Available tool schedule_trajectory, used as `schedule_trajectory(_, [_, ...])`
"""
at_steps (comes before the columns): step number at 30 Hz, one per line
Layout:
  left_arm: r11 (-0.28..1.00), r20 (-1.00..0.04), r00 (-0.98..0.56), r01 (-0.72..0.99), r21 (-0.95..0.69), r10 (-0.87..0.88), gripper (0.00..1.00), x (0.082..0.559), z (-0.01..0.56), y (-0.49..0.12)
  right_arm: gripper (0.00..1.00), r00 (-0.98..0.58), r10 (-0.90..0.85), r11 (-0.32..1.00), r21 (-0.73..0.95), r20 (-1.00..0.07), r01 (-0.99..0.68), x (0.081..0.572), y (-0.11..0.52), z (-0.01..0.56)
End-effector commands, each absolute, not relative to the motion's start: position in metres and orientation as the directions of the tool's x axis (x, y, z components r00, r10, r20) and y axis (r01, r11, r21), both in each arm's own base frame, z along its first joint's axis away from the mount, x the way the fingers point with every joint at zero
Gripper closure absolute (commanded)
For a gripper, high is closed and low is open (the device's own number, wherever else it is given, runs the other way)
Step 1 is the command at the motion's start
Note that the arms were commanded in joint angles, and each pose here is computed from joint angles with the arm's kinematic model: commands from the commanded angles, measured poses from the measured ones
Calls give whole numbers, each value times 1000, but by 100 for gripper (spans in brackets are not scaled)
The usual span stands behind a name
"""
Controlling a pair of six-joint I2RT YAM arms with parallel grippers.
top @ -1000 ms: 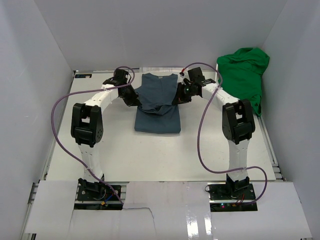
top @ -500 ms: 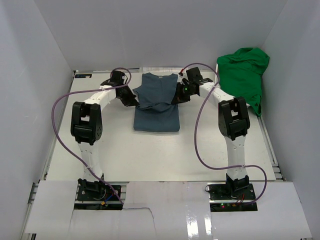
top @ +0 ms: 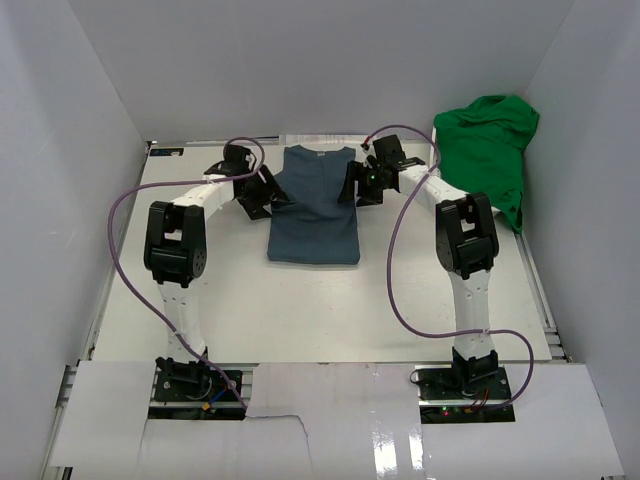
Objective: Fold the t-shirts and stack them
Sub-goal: Fold the folded rectangular tshirt in 1/3 of the way
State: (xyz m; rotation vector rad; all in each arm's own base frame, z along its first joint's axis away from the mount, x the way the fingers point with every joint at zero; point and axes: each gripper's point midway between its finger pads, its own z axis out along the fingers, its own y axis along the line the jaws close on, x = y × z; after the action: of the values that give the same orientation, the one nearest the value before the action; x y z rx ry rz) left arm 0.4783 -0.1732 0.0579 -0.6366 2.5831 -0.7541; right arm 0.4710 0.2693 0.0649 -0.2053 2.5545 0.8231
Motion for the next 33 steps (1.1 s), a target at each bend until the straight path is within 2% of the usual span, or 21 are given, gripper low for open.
schedule_trajectory(1, [742,-387,-739,-224,-631,-552,19,506,136,-163,29,-800,55,812,493,-597,-312,493,266,116])
schedule_trajectory(6, [781,-548,-641,-132,-610,-537,19,511,204,-149,29,-754,70,785,502,-653,-362,489,269,151])
schedule_trajectory(9, [800,-621,-608,-40,-598,-494,20,492,236,-147,29,-758,71,748,537,-649,-389,470,272,157])
schedule_trajectory(12, [772,-631,-638,89,-629,-441,29,459,239,-160,38,-804,65,651,636,-591,-415,437,285,150])
schedule_trajectory(13, [753,-618,-660,120,-648,-426,35,449,233,-167,46,-814,68,570,692,-577,-443,427,297,159])
schedule_trajectory(14, [731,-597,-690,143,-667,-410,72,436,214,-172,90,-839,57,540,724,-541,-429,414,302,146])
schedule_trajectory(15, [683,-565,-735,193,-704,-375,99,421,206,-185,92,-842,54,509,740,-537,-440,410,307,145])
schedule_trajectory(16, [642,-568,-736,240,-728,-368,100,418,204,-194,92,-842,52,461,761,-537,-457,405,315,149])
schedule_trajectory(17, [612,-498,-796,212,-762,-344,100,401,171,-200,92,-860,35,446,778,-509,-443,396,321,135])
schedule_trajectory(18, [559,-458,-834,231,-796,-308,100,388,165,-211,92,-866,22,419,791,-499,-445,390,327,133])
schedule_trajectory(19, [530,-460,-837,257,-808,-297,100,386,162,-218,92,-857,19,389,793,-516,-469,390,333,134])
schedule_trajectory(21, [491,-414,-877,256,-833,-244,100,370,142,-233,92,-879,-5,344,824,-477,-450,379,345,125])
schedule_trajectory(26, [496,-453,-871,312,-810,-191,100,365,130,-255,92,-891,-39,301,845,-452,-442,375,366,109])
schedule_trajectory(33, [497,-446,-876,309,-810,-183,100,367,113,-265,92,-896,-61,321,842,-439,-434,376,378,82])
